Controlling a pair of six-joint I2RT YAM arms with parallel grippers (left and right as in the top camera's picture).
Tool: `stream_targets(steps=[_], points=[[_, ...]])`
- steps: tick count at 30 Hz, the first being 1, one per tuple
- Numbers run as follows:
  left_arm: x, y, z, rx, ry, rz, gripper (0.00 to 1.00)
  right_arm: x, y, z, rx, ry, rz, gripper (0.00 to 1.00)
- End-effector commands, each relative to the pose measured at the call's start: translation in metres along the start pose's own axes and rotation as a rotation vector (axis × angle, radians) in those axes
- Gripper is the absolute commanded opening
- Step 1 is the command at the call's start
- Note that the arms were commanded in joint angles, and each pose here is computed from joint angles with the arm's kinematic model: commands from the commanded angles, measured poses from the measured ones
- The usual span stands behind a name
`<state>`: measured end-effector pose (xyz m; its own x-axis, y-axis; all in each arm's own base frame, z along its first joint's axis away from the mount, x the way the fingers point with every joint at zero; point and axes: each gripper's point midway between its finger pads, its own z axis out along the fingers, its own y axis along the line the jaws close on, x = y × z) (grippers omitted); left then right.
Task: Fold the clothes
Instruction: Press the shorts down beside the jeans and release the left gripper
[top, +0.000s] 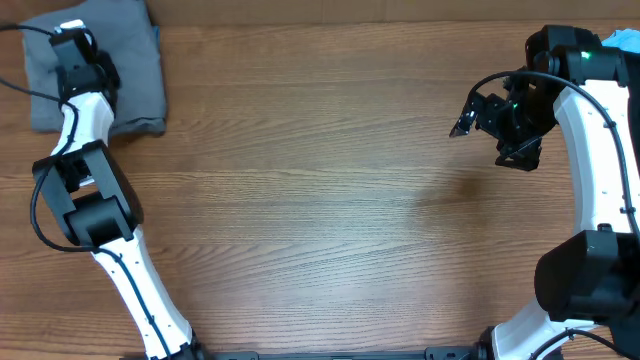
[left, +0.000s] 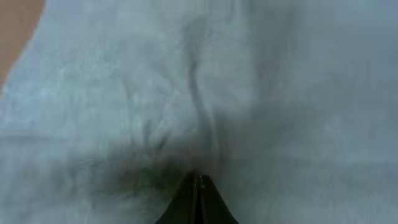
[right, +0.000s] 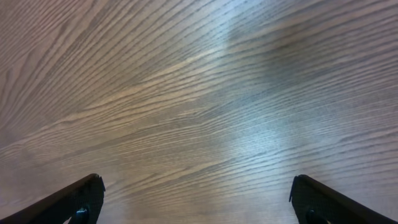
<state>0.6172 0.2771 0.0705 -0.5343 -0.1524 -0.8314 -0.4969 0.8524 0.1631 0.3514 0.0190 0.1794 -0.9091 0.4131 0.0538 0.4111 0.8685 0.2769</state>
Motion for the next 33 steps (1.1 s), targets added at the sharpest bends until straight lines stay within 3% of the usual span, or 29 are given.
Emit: stream_targets(steps=[1,7,9,13,20,25,29,32,33], points=[[-0.009,0.005,0.012,0.030,-0.026,-0.070,0.04,0.000,0.003,-0.002,-0.005,-0.006,0.017,1.00],[-0.068,0.013,-0.009,0.028,-0.096,-0.085,0.04,0.004,0.004,-0.001,-0.001,0.004,0.027,1.00],[-0.105,0.018,-0.023,0.028,-0.167,-0.102,0.04,0.006,0.008,0.000,0.001,0.009,0.016,1.00],[-0.130,0.022,-0.030,0.035,-0.252,-0.118,0.04,0.011,0.015,0.002,0.003,0.016,-0.009,1.00],[-0.084,0.011,0.011,0.083,-0.195,-0.108,0.04,0.012,0.024,0.005,-0.001,0.011,-0.038,1.00],[-0.007,-0.003,0.057,0.084,-0.071,-0.090,0.05,0.012,0.024,0.005,-0.002,0.011,-0.028,1.00],[0.014,-0.008,0.062,0.095,-0.011,-0.081,0.11,0.014,0.026,0.005,0.000,0.014,-0.025,1.00],[-0.009,-0.004,0.051,0.094,-0.038,-0.085,0.26,0.014,0.026,0.007,0.021,0.006,-0.016,1.00],[-0.026,-0.001,0.042,0.095,-0.057,-0.099,0.44,0.014,0.024,0.007,0.050,-0.005,0.003,1.00]])
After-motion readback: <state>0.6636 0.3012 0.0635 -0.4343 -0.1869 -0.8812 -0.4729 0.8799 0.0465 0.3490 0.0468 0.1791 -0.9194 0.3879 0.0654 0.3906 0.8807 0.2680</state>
